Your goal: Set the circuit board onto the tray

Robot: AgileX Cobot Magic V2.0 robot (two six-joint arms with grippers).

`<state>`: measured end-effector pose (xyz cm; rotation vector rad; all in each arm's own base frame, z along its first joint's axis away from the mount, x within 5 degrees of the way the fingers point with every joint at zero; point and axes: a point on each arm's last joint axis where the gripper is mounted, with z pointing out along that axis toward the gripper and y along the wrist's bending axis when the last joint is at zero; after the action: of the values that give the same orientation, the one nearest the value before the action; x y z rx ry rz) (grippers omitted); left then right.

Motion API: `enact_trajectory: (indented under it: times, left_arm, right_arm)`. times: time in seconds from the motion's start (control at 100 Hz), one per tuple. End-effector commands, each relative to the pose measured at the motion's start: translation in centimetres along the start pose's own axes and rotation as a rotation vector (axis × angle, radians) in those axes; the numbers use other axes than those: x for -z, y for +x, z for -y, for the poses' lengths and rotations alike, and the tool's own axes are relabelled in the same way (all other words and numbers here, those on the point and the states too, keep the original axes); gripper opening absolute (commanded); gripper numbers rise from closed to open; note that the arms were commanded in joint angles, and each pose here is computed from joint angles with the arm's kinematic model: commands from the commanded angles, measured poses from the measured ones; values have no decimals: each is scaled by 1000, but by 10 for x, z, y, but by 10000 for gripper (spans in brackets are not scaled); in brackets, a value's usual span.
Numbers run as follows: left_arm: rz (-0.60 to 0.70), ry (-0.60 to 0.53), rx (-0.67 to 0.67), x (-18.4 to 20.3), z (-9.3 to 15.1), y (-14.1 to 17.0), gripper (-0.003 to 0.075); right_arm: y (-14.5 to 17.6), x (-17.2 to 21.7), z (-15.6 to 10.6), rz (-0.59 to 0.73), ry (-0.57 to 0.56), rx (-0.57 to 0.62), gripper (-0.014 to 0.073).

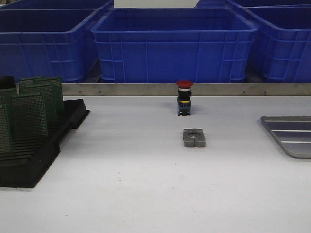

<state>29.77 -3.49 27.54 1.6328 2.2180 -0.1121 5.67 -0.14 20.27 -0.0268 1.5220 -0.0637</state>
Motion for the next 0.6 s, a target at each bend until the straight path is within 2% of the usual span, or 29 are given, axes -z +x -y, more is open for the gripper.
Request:
enact_trajectory:
  times: [0.0,0.12,0.27,0.59]
  left_arm:
    - [16,-39,-123,6,-7,-5,367]
    - [10,-49,-192,-5,-14,-3,367]
    - [10,-110,-188,-14,-24,-3,367]
    - [-10,-44,-176,-34,-27,2,366]
  right_arm:
    - [-13,3,0,114,-1,7,-62]
    - [-13,3,0,114,-1,7,-62]
    - [-13,3,0,114,-1,7,-62]
    - [-13,3,0,114,-1,7,-62]
